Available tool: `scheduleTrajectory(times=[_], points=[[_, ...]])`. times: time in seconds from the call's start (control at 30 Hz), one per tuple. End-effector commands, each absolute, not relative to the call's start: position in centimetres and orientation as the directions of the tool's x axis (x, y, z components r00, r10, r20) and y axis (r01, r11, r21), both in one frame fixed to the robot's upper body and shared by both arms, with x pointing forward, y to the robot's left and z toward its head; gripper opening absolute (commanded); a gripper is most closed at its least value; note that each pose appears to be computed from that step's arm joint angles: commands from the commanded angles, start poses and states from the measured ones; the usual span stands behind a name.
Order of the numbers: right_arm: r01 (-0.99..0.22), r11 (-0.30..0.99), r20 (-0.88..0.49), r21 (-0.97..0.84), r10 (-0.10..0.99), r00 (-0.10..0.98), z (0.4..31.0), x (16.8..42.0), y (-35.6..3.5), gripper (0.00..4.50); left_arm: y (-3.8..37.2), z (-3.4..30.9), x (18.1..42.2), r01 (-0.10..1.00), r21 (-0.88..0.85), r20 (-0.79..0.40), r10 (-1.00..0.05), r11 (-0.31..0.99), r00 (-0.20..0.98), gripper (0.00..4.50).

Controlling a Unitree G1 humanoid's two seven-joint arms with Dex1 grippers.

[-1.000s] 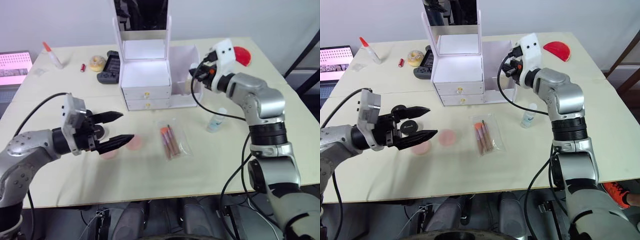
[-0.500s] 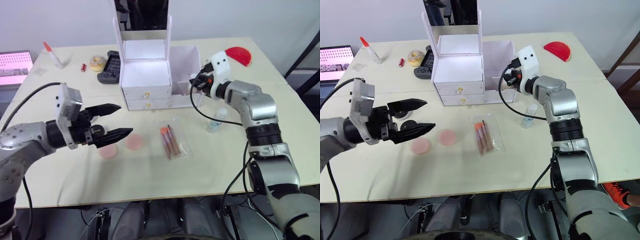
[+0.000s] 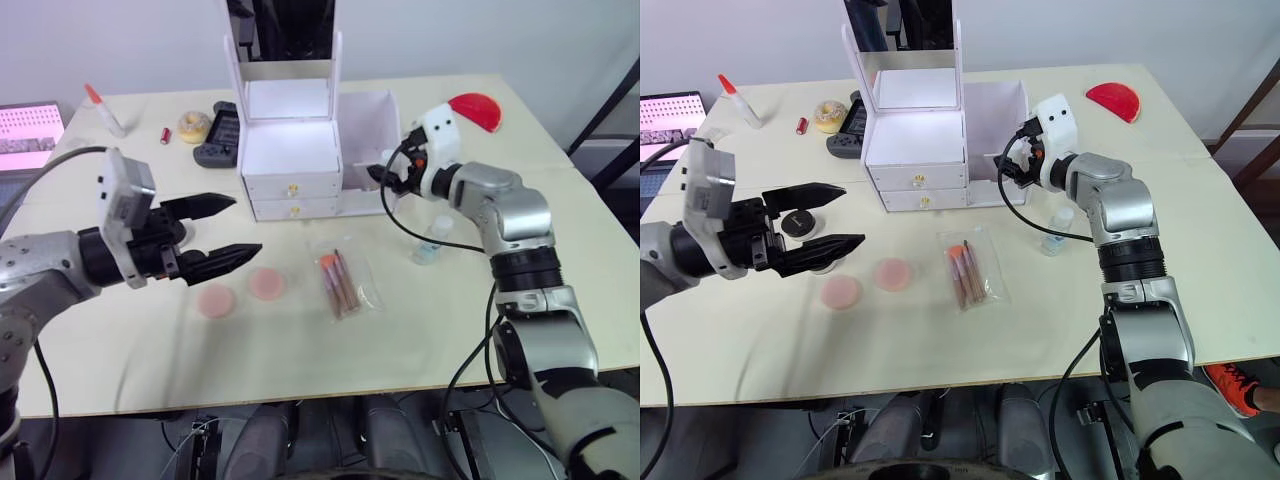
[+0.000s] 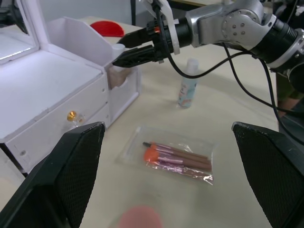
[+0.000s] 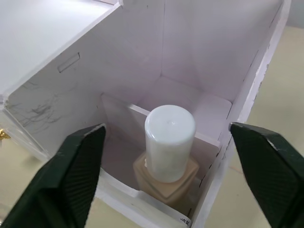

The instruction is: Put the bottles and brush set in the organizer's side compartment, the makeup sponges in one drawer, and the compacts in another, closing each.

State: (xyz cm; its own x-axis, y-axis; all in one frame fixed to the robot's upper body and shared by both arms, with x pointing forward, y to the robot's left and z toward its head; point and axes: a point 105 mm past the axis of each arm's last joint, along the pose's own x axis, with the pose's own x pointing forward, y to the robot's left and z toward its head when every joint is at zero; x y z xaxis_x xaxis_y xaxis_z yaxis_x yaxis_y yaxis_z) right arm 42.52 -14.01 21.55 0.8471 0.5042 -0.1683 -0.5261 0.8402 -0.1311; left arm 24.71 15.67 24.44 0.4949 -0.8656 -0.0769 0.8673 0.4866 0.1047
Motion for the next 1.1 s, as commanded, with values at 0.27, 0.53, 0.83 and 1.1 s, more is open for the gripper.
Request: scheduleTrajectory(times=[0.27, 0.53, 0.83, 1.1], points=[[-0.644, 0.756, 0.007, -0.12, 0.649, 0.761, 29.5, 35.3, -15.6, 4.42, 16.3, 27.1, 23.8, 0.85, 0.16, 0.021, -0.863, 0.501, 0.505, 4.5], [-0.641, 0.755, -0.191, -0.137, 0.615, 0.765, 24.5, 31.8, -20.2, 4.42, 16.5, 27.1, 24.0, 0.831, 0.175, 0.073, -0.849, 0.528, 0.524, 4.5], [-0.634, 0.763, -0.287, -0.126, 0.584, 0.76, 20.9, 30.6, -21.2, 4.42, 16.6, 26.6, 24.1, 0.844, 0.174, 0.046, -0.861, 0.507, 0.507, 4.5], [-0.605, 0.791, -0.3, -0.093, 0.557, 0.774, 18.8, 31.1, -21.2, 4.42, 16.1, 26.2, 23.8, 0.862, 0.173, 0.016, -0.877, 0.476, 0.481, 4.5]])
